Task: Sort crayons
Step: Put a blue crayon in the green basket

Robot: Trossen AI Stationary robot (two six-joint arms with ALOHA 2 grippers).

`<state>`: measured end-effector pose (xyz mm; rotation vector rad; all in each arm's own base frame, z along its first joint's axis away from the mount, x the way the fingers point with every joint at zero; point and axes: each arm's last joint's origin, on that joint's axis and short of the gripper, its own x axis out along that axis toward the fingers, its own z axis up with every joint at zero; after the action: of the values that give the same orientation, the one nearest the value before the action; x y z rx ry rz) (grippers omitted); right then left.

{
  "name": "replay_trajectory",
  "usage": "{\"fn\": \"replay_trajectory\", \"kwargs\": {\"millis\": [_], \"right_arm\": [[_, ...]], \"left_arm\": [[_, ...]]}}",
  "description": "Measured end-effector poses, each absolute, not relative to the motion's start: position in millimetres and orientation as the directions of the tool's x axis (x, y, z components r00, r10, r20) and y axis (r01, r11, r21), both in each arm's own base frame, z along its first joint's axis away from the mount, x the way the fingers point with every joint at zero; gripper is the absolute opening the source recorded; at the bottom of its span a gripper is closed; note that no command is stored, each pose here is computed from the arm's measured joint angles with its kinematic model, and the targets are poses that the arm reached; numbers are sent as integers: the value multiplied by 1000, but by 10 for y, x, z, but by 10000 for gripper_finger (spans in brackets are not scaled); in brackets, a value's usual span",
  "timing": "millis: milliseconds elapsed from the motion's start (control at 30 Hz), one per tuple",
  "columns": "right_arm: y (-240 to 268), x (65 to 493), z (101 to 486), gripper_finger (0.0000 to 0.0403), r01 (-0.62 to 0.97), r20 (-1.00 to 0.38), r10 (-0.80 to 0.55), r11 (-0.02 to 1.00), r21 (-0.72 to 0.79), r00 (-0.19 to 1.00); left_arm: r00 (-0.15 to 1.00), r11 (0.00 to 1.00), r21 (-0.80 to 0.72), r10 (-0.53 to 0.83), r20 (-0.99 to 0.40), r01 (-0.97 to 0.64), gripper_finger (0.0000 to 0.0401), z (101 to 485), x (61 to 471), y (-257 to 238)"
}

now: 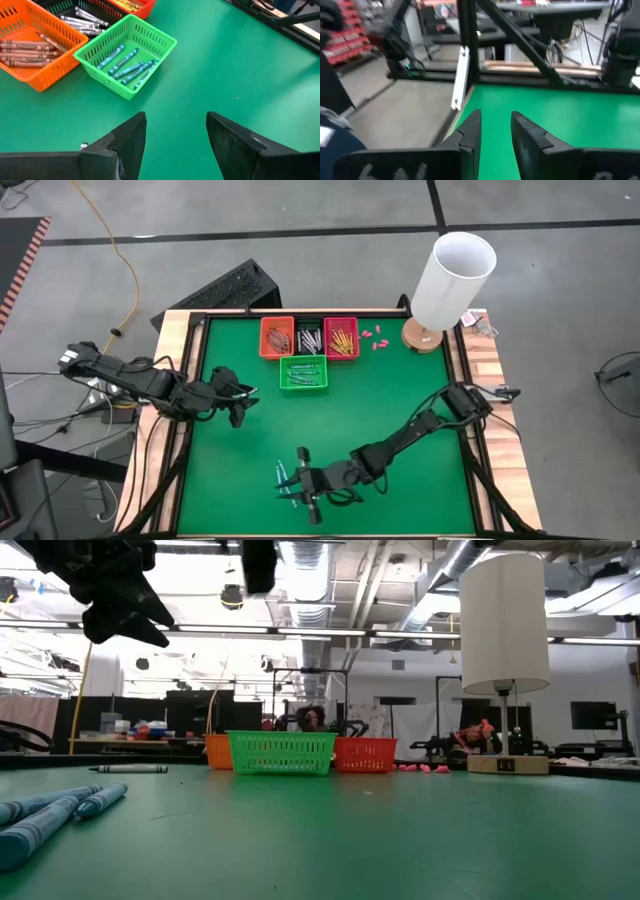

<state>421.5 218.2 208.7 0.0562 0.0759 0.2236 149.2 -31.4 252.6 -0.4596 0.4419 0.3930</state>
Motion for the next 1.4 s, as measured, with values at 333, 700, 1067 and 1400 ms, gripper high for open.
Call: {"fn": "replay_trajectory", "kwargs": {"millis": [333, 700, 1067, 1400], "right_arm": [[2022, 4392, 1965, 102, -190, -133, 206, 974, 124, 969], [1822, 4450, 1846, 102, -65, -253, 129, 967, 247, 959], [1622, 4490, 1805, 102, 166, -277, -118, 973, 159, 954], [1644, 4453, 1726, 102, 150, -359, -89, 978, 144, 929]], "left_arm": [[832, 821, -342, 260, -489, -458, 197, 2524, 1491, -313], [833, 810, -359, 261, -488, -464, 197, 2526, 1492, -313], [823, 807, -320, 320, -470, -496, 197, 2531, 1489, -296], [828, 790, -365, 296, -477, -493, 197, 2529, 1490, -303]]}}
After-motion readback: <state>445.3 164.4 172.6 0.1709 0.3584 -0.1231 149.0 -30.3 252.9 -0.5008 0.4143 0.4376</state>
